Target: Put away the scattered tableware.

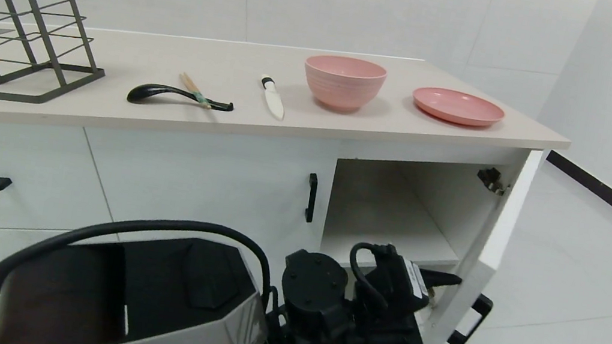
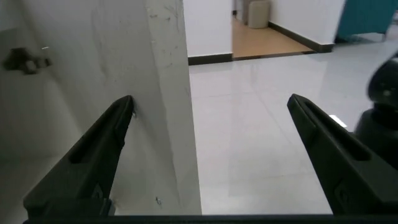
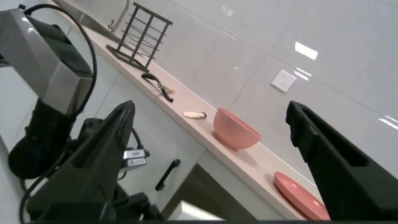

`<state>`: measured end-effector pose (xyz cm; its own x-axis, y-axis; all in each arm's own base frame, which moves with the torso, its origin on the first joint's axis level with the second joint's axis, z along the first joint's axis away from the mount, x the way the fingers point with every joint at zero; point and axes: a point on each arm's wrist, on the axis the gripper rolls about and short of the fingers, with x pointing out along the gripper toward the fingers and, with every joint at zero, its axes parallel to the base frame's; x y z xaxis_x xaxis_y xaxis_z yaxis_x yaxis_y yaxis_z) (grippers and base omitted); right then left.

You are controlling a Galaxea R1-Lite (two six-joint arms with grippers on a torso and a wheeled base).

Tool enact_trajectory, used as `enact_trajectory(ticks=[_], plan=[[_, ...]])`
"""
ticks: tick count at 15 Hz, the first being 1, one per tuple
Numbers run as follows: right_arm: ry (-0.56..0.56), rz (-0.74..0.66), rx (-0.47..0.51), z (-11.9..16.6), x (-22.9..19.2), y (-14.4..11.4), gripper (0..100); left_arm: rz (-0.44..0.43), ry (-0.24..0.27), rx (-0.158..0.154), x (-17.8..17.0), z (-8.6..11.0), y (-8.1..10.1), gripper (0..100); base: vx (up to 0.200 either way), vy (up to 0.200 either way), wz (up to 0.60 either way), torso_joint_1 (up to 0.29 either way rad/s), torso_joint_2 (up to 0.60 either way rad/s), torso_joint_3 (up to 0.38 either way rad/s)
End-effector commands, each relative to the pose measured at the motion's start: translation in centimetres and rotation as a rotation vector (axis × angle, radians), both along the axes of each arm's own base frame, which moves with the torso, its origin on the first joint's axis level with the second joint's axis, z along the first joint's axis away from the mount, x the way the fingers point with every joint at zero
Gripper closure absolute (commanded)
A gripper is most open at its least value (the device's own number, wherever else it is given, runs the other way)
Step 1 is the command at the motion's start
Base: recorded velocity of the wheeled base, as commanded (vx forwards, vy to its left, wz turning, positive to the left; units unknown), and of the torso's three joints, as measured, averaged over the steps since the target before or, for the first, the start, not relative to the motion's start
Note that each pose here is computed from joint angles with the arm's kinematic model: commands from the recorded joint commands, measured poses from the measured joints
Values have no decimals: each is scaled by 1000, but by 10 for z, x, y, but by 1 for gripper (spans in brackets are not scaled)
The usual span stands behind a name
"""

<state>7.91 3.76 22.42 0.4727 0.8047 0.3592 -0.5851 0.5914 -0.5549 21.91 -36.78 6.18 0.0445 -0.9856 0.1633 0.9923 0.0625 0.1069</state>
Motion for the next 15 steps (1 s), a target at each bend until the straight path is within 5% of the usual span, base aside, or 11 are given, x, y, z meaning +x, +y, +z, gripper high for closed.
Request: enact_trajectory(ticks=[1,3,6,8,10,11,13,15], plan=[[-8,1,2,3,1,0,0,-82,0,-5,-28,-11,-27,0,0,0,0,0,0,0],[-21,-1,6,7,1,0,0,-186,-3,-24,-68,-17,-56,0,0,0,0,0,0,0],[-24,-1,7,7,1,0,0,-159,64,4,-55,-26,-48,0,0,0,0,0,0,0],[-33,1,9,7,-2,-1,0,31,32,31,6,-5,13,0,0,0,0,0,0,0],[-33,0,11,5,-6,-2,0,172,14,57,22,27,83,0,0,0,0,0,0,0],[-33,-4,12,3,-8,-2,0,225,3,47,15,51,119,0,0,0,0,0,0,0],[-43,-24,15,0,-14,-5,0,302,-44,-24,-3,95,170,0,0,0,0,0,0,0],[-65,-64,18,-9,-29,-12,0,351,-137,-140,-49,142,231,0,0,0,0,0,0,0]])
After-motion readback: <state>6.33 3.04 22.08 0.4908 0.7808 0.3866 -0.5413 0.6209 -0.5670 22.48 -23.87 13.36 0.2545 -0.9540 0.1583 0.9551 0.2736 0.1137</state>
